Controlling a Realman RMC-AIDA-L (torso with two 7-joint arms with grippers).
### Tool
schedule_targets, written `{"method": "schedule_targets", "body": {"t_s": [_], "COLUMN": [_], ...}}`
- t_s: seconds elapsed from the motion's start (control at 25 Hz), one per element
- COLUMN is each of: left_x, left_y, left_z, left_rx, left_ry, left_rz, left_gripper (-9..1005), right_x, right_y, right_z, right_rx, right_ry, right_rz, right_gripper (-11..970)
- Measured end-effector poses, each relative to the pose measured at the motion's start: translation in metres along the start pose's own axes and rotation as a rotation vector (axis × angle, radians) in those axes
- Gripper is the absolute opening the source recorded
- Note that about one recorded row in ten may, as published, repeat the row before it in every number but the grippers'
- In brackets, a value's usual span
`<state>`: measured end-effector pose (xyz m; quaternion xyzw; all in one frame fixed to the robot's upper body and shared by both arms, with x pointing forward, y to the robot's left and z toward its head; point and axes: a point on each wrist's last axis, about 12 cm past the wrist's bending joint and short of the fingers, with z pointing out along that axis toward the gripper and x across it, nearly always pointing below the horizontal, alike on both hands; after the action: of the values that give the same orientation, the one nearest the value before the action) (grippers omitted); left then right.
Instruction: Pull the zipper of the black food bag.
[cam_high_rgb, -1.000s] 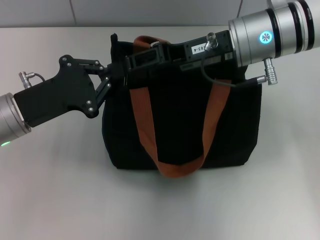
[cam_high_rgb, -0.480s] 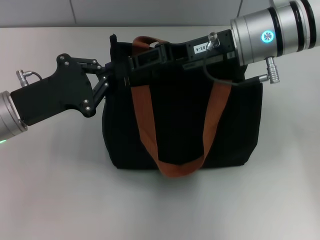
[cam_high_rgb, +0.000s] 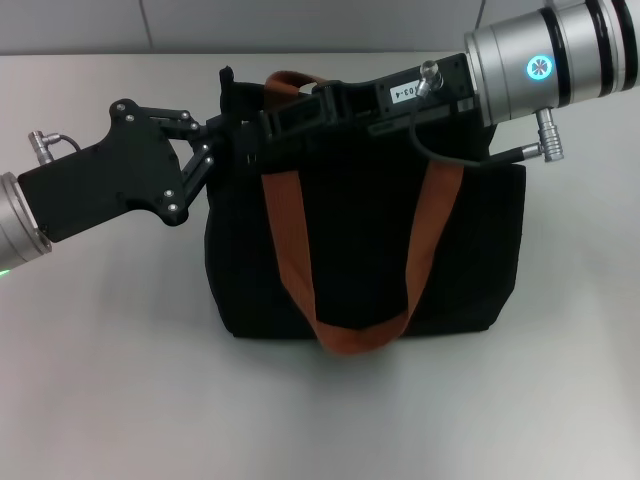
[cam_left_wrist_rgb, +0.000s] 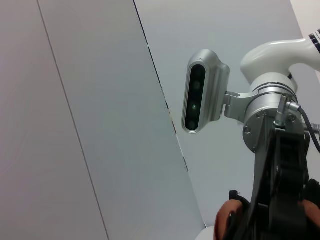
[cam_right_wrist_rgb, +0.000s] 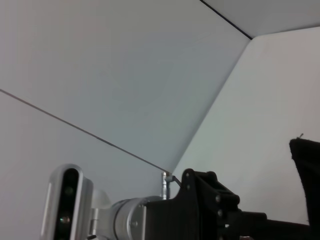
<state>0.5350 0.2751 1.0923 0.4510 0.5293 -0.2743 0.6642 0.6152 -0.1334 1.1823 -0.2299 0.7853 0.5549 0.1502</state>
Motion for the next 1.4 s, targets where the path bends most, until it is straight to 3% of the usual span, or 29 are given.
{"method": "schedule_targets", "body": {"t_s": [0.12, 0.44, 1.4], "left_x": [-0.0003, -0.0007, -0.0011], "left_y": [0.0, -0.0005, 0.0011], "left_z": [0.0006, 0.0009, -0.0001], "left_rx": [0.002, 0.008, 0.005], "left_ry": [-0.001, -0.005, 0.004], "left_rz": [0.0, 0.0, 0.0], "left_gripper": [65, 68, 76], "right_x": [0.0004, -0.0007, -0.0033], "right_y": [-0.0004, 0.0007, 0.0016], "right_z": [0.0024, 0.0042, 0.007], "right_rx": [0.011, 0.014, 0.038], "right_ry": [0.009, 0.013, 0.013], "right_rz": [-0.003, -0.01, -0.029], "right_gripper": [524, 376, 317]}}
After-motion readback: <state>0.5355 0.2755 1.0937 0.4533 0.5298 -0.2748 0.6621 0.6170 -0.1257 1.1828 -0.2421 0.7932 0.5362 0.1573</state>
